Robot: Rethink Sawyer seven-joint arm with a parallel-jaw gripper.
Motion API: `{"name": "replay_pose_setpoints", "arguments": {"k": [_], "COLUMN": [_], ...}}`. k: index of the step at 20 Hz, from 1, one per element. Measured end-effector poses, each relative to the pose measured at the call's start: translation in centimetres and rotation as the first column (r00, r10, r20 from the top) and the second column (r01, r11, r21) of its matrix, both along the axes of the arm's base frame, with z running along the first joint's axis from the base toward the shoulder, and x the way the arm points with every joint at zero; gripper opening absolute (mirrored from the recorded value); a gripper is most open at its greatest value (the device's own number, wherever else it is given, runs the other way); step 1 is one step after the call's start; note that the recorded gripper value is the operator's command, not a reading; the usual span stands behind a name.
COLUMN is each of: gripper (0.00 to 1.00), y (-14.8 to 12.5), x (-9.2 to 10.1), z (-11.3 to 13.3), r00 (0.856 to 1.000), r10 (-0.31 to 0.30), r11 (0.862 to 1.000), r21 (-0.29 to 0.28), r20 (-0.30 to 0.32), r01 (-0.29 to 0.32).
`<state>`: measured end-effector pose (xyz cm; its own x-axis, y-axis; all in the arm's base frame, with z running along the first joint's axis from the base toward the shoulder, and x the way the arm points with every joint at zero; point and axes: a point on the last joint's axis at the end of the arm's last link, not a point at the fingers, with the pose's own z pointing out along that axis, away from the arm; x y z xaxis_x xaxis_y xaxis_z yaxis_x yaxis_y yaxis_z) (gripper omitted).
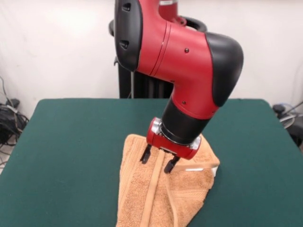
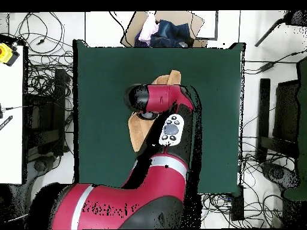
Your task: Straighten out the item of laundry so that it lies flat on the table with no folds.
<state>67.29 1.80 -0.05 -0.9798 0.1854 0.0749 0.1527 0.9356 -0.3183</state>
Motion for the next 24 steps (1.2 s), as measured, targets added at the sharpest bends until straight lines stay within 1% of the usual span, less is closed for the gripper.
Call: {"name": "replay_pose_setpoints", "arguments": {"k": [3, 8, 10, 13, 14, 16, 18, 20, 24], "gripper": [1.00, 1.00, 1.00, 1.00, 1.00, 1.00, 1.00, 1.00, 1.00], "y": [0.0, 0.0, 0.0, 0.1, 0.1, 0.1, -0.2, -0.9, -2.3], "x": [-0.4, -0.5, -0.3, 0.5, 1.1, 1.4, 1.9, 2.1, 1.8], "z": [-0.3, -0.6, -0.7, -1.0, -1.2, -1.4, -1.5, -1.6, -1.6], "r00": [1.000, 1.000, 1.000, 0.997, 0.990, 0.985, 0.972, 0.953, 0.924], "r10": [-0.001, 0.000, 0.007, 0.018, 0.009, -0.004, -0.039, -0.085, -0.147], "r11": [1.000, 1.000, 1.000, 1.000, 0.999, 0.998, 0.993, 0.986, 0.974], "r21": [0.002, 0.002, 0.003, 0.019, 0.047, 0.069, 0.114, 0.161, 0.214], "r20": [-0.009, -0.010, 0.011, 0.081, 0.138, 0.170, 0.232, 0.290, 0.352], "r01": [0.001, 0.000, -0.007, -0.019, -0.016, -0.008, 0.013, 0.039, 0.073]}}
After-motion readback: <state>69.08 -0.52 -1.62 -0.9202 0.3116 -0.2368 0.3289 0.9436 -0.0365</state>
